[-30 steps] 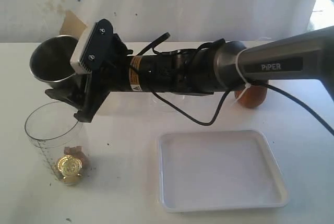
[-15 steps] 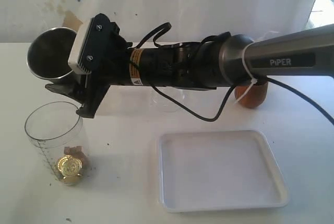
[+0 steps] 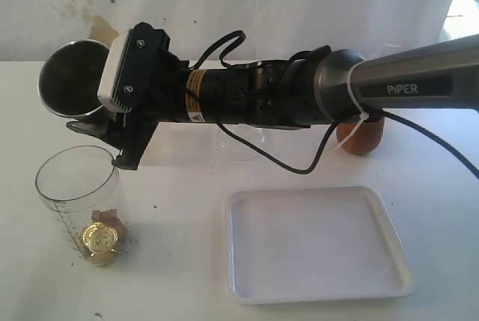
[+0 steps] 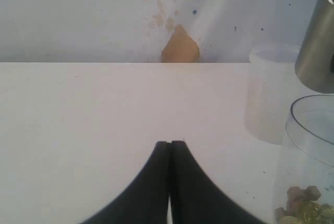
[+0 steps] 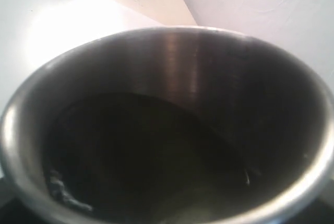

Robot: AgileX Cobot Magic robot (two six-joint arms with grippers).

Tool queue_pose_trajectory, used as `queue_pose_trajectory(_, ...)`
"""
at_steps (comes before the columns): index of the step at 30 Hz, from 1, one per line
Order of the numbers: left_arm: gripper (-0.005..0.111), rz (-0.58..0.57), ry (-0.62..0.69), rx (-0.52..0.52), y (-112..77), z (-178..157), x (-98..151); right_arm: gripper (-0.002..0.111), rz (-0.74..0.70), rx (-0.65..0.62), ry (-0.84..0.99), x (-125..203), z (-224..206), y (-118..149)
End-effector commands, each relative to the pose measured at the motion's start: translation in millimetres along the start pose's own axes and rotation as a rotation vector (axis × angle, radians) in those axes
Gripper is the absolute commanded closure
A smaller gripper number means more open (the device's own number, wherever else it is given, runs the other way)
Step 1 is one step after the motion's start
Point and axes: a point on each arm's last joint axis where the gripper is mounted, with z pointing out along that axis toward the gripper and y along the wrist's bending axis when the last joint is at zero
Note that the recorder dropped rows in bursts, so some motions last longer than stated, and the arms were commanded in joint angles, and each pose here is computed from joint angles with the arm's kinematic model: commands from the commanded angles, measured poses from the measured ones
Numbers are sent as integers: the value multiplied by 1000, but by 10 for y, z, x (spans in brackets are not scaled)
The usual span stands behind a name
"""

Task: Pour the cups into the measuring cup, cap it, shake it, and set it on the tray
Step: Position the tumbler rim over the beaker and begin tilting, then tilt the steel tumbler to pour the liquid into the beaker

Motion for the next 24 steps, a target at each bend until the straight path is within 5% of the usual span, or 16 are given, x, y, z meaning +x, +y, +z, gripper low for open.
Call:
queue_pose_trajectory(1,107,-1,-2,1,-1,0,11,108,-69,21,-77,-173,-20,-57)
queue_pose_trajectory(24,107,-1,-2,1,-1,0,11,108,-219,38,-17,-122,-18,-73)
